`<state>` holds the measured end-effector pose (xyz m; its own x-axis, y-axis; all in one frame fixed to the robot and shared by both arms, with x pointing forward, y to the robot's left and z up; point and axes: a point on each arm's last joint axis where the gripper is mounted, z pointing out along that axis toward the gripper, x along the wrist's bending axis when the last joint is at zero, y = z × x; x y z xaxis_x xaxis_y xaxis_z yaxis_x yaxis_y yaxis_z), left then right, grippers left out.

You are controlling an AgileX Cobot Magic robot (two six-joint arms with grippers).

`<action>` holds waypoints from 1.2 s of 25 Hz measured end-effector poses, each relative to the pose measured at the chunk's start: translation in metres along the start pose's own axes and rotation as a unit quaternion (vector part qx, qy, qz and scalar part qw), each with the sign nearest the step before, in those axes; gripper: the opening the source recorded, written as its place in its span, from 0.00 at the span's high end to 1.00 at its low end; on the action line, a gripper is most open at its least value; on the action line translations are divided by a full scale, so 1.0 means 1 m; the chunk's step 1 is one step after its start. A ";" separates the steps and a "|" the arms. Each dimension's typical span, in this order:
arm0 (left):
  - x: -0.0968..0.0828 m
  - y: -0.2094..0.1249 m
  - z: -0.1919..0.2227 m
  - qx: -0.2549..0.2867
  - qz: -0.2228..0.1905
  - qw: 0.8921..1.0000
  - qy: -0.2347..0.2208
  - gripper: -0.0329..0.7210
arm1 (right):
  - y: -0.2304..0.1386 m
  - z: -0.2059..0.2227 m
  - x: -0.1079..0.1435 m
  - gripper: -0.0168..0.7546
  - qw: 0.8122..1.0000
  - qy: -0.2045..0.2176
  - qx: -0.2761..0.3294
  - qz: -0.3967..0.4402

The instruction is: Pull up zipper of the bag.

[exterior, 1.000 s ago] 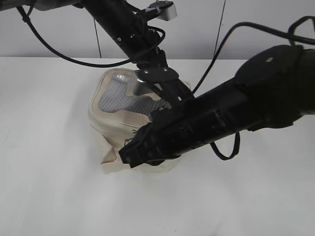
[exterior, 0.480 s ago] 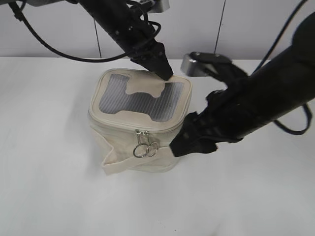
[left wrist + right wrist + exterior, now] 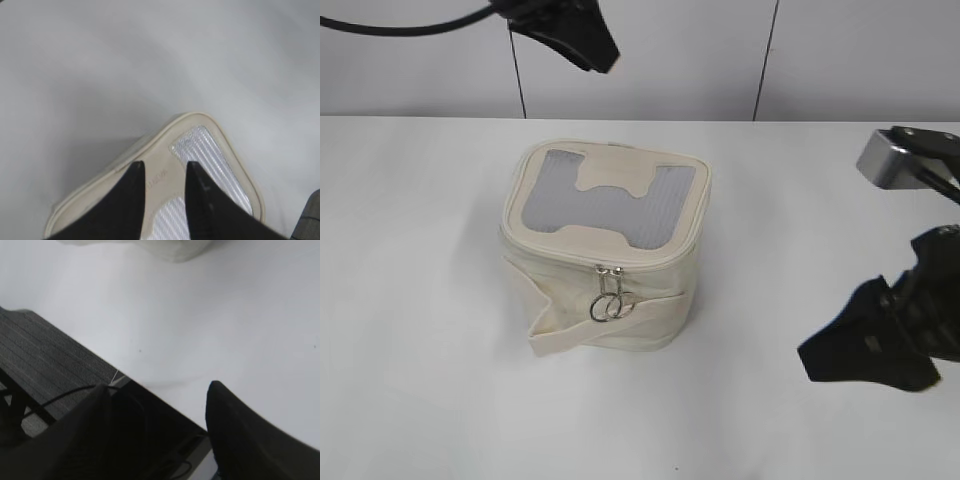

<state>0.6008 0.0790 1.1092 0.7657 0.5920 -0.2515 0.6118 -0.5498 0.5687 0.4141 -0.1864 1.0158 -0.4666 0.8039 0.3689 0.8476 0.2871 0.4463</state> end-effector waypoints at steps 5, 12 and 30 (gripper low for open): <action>-0.044 -0.060 -0.071 -0.057 -0.027 0.996 0.061 0.74 | -0.023 -0.037 0.006 0.36 0.999 -0.042 0.014 -0.026; -0.114 -0.203 -0.162 -0.148 -0.035 0.980 0.130 0.68 | -0.077 -0.100 0.008 0.36 0.987 -0.141 -0.030 -0.068; -0.141 -0.374 -0.167 -0.270 -0.054 0.934 0.228 0.50 | -0.170 -0.135 0.006 0.42 0.929 -0.182 -0.298 -0.125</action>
<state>0.2305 0.2993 1.0629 0.4663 0.8837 -0.0409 0.3965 -0.1675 0.9026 0.2332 -0.3002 1.0527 -0.4205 0.9054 -0.0587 0.3836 0.2360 0.8928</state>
